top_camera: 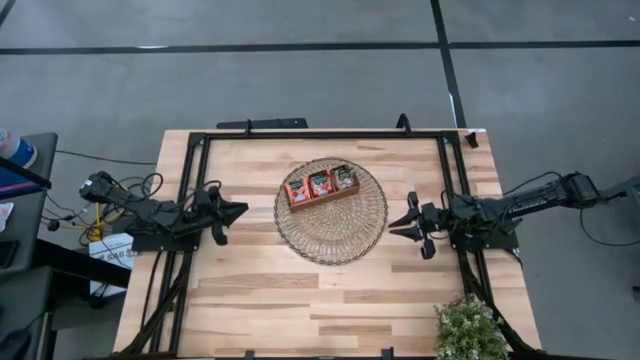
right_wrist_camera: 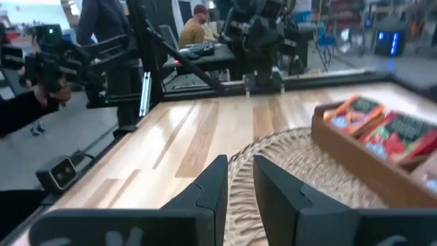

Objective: Pick & Place Tea
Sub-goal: Return to Home Position

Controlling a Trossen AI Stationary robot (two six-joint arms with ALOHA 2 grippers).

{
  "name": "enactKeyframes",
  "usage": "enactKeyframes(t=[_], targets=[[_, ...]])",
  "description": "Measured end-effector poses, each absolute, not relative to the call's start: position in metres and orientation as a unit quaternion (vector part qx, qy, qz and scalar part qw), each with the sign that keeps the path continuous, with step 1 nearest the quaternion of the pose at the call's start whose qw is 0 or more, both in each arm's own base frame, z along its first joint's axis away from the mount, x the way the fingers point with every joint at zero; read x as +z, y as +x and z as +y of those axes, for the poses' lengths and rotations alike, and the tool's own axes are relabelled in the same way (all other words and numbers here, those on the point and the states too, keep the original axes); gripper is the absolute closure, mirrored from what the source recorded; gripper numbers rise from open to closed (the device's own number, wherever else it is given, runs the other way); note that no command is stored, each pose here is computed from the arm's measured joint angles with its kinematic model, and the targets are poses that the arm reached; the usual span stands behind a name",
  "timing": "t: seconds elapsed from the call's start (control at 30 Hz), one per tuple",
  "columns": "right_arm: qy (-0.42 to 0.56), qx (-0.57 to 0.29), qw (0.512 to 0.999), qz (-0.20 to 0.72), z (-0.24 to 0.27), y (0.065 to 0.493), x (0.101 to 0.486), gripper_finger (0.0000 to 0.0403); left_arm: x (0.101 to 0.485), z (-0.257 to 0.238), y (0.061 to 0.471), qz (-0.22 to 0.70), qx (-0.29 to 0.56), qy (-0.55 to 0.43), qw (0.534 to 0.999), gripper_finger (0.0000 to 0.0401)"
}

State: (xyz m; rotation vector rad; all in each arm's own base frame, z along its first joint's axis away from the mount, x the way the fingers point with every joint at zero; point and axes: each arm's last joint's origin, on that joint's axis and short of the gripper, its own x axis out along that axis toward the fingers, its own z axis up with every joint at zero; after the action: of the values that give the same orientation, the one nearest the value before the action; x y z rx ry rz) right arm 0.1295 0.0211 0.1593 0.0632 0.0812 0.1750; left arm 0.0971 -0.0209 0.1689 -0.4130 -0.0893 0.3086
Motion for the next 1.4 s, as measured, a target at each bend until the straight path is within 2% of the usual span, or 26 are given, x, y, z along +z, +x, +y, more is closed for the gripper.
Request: enactKeyframes(t=[0.13,1.4], targets=[[0.053,0.086,0.994,0.05,0.0211,0.1294,0.1578,0.0341,0.1685,-0.0203,0.0969,-0.048,0.161,-0.221,0.961,0.0362],[0.053,0.086,0.993,0.056,0.0211,0.1293,0.1562,0.0341,0.1682,-0.0203,0.0969,-0.047,0.162,-0.22,0.961,0.0362]])
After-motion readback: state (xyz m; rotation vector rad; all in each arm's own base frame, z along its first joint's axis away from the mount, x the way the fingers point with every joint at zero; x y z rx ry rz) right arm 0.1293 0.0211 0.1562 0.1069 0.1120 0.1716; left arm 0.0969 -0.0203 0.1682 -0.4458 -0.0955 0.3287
